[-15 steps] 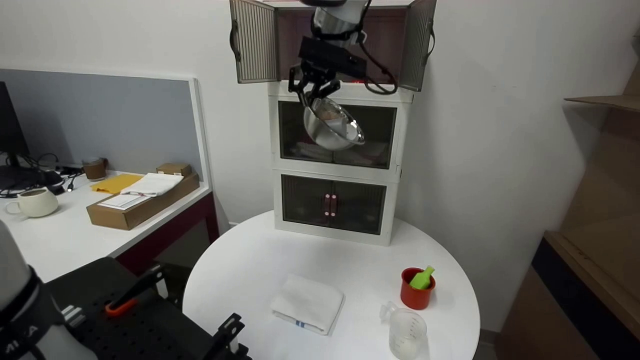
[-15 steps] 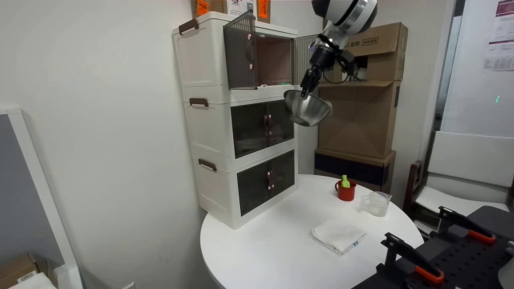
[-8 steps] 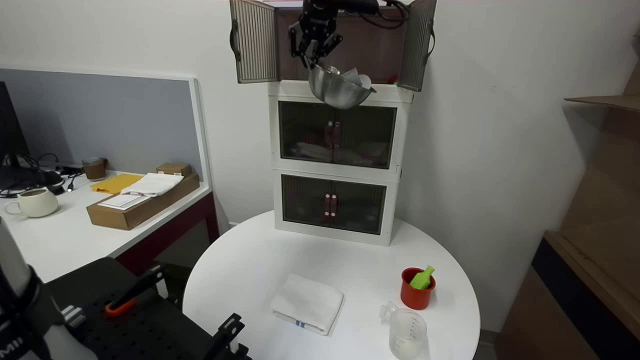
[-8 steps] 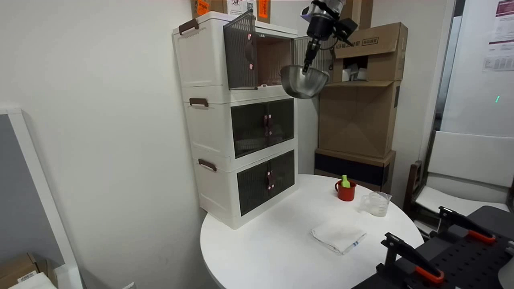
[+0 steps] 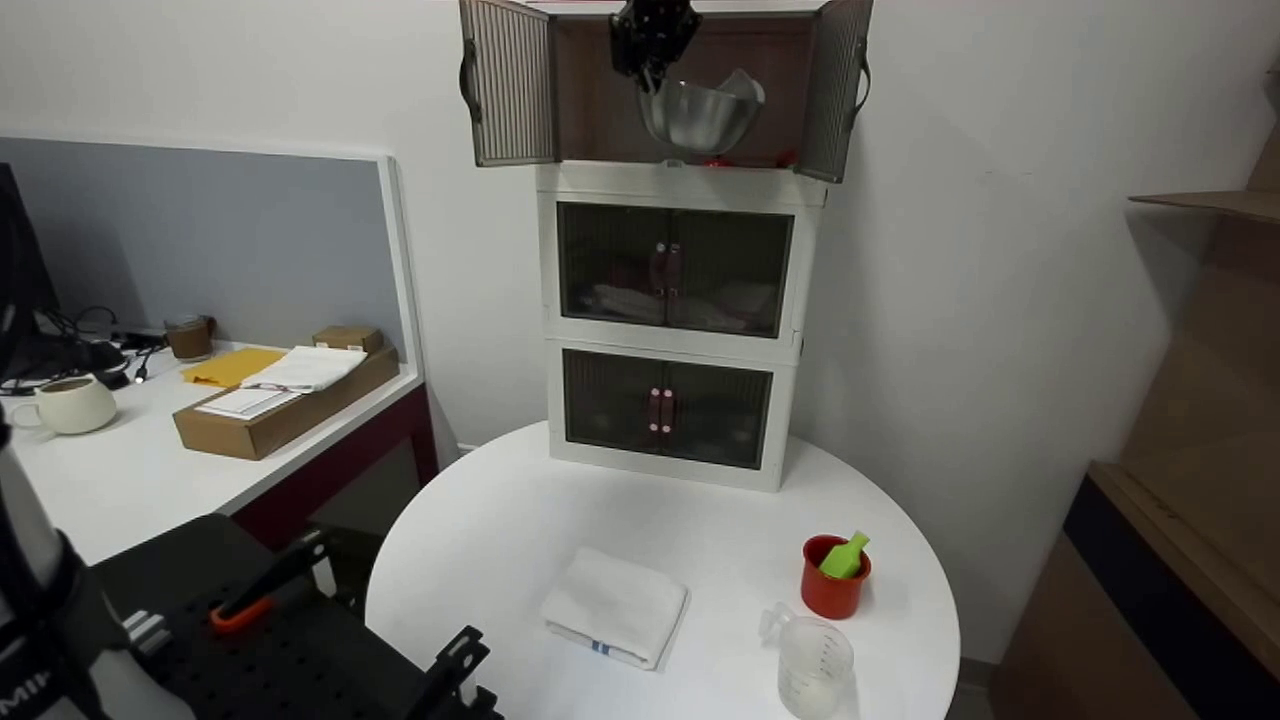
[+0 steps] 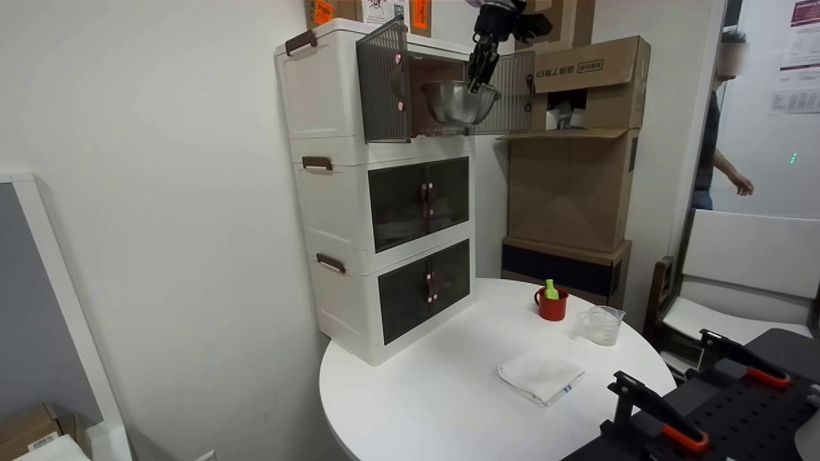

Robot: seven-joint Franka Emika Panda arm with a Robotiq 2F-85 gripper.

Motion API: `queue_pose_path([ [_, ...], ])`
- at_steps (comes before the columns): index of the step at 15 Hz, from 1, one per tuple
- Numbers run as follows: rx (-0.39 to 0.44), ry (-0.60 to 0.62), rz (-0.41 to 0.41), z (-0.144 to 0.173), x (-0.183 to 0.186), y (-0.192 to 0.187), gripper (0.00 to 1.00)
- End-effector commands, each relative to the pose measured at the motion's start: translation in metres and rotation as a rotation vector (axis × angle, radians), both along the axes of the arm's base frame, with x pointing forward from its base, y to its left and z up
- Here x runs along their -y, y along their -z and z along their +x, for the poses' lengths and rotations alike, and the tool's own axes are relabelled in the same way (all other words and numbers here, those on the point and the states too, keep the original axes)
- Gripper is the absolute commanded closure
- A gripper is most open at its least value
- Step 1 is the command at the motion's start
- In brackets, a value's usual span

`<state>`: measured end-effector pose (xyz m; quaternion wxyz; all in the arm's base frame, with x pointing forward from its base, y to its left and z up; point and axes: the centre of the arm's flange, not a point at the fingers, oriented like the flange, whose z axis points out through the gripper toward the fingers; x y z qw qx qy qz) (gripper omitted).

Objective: Put the silver bowl inside the top cabinet

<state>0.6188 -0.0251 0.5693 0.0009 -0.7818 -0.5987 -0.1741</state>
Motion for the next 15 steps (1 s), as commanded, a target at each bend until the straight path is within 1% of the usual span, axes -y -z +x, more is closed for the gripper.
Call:
queue_pose_path([
  [1,0.07,-0.148,-0.051,0.042,-0.004,-0.021,0.99],
  [3,0.104,-0.2,-0.07,0.058,-0.009,-0.023,0.99],
  [5,0.117,-0.246,-0.067,0.071,-0.019,-0.02,0.99],
  [15,0.138,-0.512,-0.049,0.109,-0.117,0.023,0.99],
])
